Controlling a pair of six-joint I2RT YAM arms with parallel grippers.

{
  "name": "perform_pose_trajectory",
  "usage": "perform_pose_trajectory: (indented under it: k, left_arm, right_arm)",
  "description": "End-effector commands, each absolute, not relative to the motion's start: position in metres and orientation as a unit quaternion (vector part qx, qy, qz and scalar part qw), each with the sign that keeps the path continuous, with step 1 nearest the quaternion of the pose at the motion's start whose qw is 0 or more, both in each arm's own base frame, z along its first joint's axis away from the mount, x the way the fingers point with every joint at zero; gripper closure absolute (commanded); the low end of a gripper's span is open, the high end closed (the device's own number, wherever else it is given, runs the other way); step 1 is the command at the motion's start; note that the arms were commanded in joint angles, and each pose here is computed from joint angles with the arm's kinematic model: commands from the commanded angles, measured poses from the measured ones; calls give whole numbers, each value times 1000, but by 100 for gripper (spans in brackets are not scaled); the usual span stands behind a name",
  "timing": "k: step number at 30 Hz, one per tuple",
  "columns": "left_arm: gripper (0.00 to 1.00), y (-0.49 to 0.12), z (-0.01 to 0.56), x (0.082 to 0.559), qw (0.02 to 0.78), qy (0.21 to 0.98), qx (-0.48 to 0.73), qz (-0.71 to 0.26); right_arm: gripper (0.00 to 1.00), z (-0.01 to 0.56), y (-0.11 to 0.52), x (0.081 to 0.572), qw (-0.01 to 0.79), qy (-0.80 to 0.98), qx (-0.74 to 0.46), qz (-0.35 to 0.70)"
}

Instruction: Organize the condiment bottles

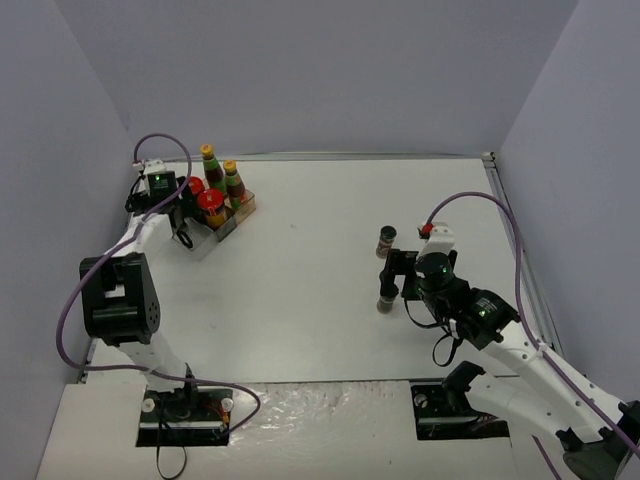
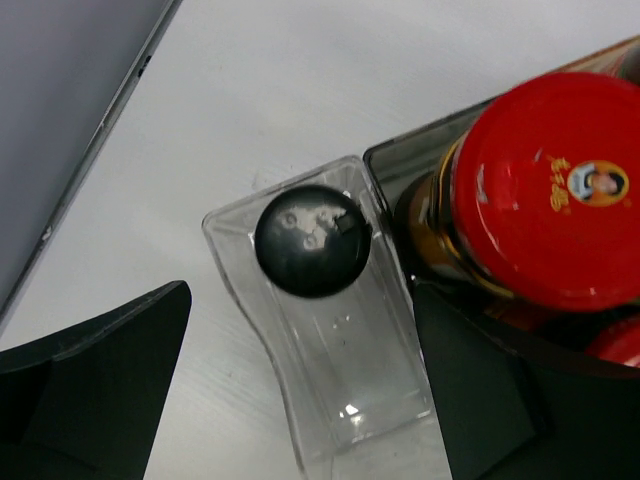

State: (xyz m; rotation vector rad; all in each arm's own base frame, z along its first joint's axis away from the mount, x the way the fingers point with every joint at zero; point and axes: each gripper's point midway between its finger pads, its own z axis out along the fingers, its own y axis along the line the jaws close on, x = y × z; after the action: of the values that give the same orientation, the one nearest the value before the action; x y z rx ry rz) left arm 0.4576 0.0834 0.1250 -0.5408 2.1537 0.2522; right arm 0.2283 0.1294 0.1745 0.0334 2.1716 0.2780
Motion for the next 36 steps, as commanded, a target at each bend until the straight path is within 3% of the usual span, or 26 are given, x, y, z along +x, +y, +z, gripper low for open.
perform_pose_trajectory:
  k: [1,9,16,18,22,23,28,36]
  left_arm:
    - [5,69,207,432,498,838,-213,61]
    - [3,-10,222,342,481,872,-92,-22]
    - [3,-45,220,280,518,849,-38,-96]
    - [3,-47,205,267,518,849,-39,-103]
    - [3,-44,206,253,536,837,-40,-102]
    - [3,-44,207,252,539,835,-39,-102]
    - [3,-28,206,252,540,838,-55,-63]
    - [3,-26,206,250,540,838,-51,-56]
  right_arm:
    - [2,159,124,234,444,889,59,92]
    - [11,119,139,235,396,912,49,90]
    - [28,96,146,244,387,918,45,80]
    - [37,93,146,247,386,918,47,74]
    - [66,89,149,253,389,918,44,69]
    - [68,90,150,254,390,917,42,69]
    - [100,110,181,268,414,907,5,78]
    - [100,130,277,299,421,886,-133,142]
